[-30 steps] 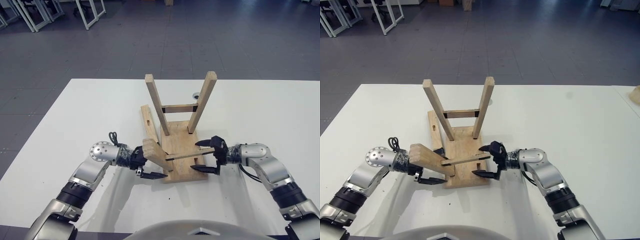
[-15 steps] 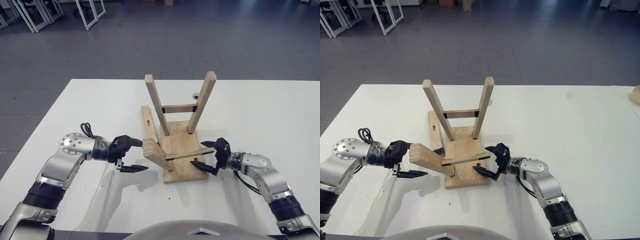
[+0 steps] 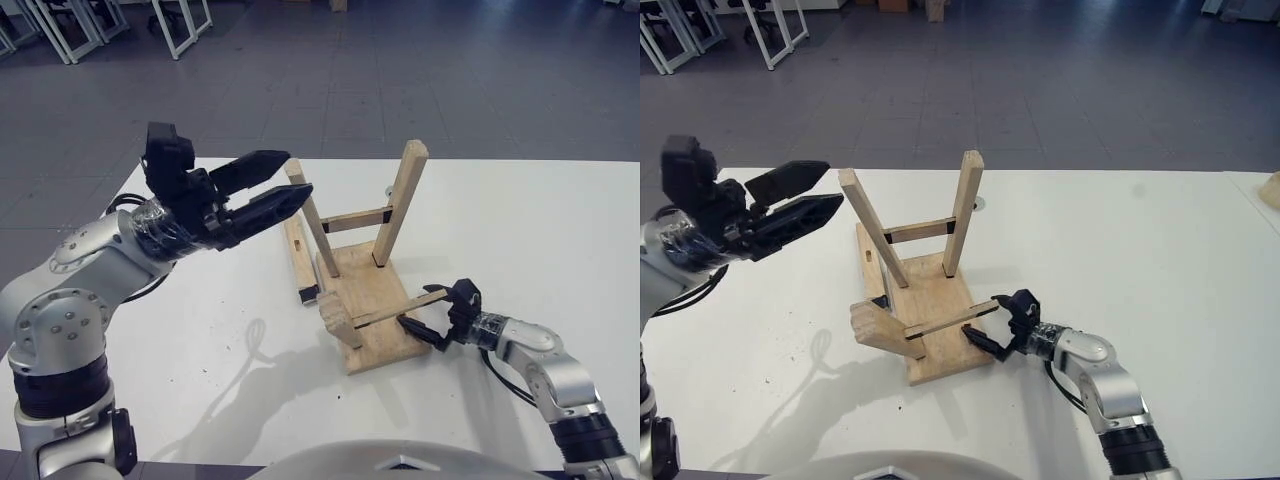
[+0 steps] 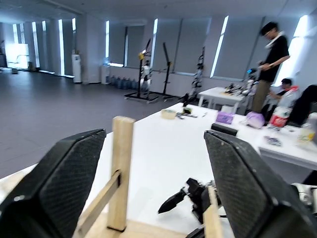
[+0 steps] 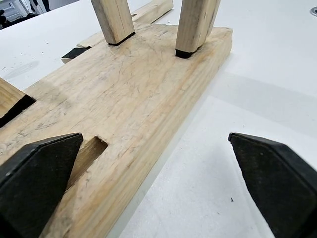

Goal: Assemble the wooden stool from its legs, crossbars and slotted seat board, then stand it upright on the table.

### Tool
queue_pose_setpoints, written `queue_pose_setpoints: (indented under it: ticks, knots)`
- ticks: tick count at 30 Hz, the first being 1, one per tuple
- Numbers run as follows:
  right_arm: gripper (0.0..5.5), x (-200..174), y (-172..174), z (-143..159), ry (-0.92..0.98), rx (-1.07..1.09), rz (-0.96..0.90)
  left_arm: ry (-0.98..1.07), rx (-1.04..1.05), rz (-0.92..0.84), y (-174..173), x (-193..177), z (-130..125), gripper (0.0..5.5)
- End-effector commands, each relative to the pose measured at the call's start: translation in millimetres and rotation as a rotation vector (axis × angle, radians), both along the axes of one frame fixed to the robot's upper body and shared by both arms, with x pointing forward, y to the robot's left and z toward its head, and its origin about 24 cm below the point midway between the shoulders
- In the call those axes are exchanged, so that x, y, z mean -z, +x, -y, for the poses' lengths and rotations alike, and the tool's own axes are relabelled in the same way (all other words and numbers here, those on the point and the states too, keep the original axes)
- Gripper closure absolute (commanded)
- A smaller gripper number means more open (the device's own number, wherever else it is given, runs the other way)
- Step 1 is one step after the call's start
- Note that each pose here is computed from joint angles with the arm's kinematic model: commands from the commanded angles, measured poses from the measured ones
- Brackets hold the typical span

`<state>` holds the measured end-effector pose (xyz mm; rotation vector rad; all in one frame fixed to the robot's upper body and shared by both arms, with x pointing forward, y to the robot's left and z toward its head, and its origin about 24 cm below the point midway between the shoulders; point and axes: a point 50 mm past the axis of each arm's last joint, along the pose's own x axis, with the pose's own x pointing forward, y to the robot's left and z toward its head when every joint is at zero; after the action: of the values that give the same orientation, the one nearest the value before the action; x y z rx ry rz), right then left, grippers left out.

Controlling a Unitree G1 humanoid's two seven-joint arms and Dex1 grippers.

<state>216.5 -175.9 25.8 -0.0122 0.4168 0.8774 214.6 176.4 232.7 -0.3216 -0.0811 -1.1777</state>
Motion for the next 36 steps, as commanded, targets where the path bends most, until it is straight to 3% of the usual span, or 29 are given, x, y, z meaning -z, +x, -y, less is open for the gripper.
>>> queue_pose_setpoints:
  ticks: [1, 6, 11, 15, 24, 36]
  knots:
    - [0.0, 16.3, -2.0, -5.6, -0.058, 0.031, -0.057, -0.069, 0.138, -0.045, -16.6, -14.3, 22.5, 2.03]
    - [0.0, 14.7, 6.9, -1.0, -0.161, 0.107, -0.034, -0.11, 0.169, -0.089, -21.5, -23.2, 31.6, 2.03]
    - [0.0, -43.7, 2.5, -16.8, -0.089, 0.193, 0.042, -0.109, 0.116, -0.095, -19.6, -19.9, 36.9, 2.03]
    - [0.0, -62.6, -9.2, -19.6, -0.099, 0.22, 0.044, -0.115, 0.064, -0.092, -19.2, -18.6, 36.2, 2.03]
    - [0.0, -42.1, -37.0, -13.9, -0.19, 0.261, -0.144, -0.12, 0.019, -0.083, -17.4, -16.9, 28.7, 2.03]
    - [0.0, -20.5, -31.5, -1.5, -0.338, 0.329, -0.195, -0.102, 0.008, -0.076, -17.2, -12.8, 31.0, 2.03]
